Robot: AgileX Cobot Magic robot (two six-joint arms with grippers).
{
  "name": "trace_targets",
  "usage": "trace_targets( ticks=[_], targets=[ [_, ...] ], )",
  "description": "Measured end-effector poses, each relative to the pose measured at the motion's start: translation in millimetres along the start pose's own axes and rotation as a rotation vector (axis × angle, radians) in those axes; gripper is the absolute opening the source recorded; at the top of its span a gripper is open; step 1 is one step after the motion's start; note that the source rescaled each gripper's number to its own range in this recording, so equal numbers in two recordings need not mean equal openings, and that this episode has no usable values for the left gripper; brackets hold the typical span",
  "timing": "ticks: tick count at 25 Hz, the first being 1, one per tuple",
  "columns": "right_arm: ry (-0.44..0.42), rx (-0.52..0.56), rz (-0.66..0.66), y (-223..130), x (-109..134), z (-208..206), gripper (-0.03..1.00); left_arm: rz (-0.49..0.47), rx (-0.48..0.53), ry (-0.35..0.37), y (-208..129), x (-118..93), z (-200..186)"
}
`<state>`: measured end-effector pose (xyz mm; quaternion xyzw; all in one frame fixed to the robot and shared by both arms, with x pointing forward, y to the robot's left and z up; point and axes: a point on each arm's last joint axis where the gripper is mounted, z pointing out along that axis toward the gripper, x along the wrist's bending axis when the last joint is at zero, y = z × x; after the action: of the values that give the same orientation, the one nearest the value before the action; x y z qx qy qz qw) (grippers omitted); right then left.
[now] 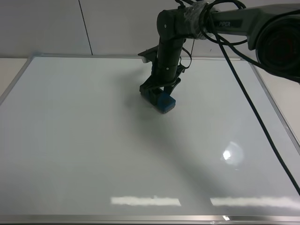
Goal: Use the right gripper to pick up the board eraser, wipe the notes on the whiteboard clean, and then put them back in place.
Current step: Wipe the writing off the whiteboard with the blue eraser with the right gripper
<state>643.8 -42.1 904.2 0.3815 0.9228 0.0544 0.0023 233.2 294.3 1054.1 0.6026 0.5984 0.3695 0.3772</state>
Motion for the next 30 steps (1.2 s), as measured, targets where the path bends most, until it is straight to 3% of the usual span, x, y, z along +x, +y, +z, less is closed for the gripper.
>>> trace_targets(
  ticks=[8, 15, 22, 30],
  targets=[
    [-0.01, -0.009, -0.032, 6, 9, -5, 0.01, 0.0, 0.0, 0.0, 0, 0, 0],
    [-0.005, -0.081, -0.126, 27, 51, -10, 0.01, 0.0, 0.0, 0.0, 0, 0, 0],
    [0.033, -0.056, -0.218, 36, 88, 5, 0.01, 0.0, 0.0, 0.0, 0, 0, 0],
    [0.065, -0.045, -0.366, 35, 148, 12, 0.01, 0.0, 0.0, 0.0, 0, 0, 0]
  ],
)
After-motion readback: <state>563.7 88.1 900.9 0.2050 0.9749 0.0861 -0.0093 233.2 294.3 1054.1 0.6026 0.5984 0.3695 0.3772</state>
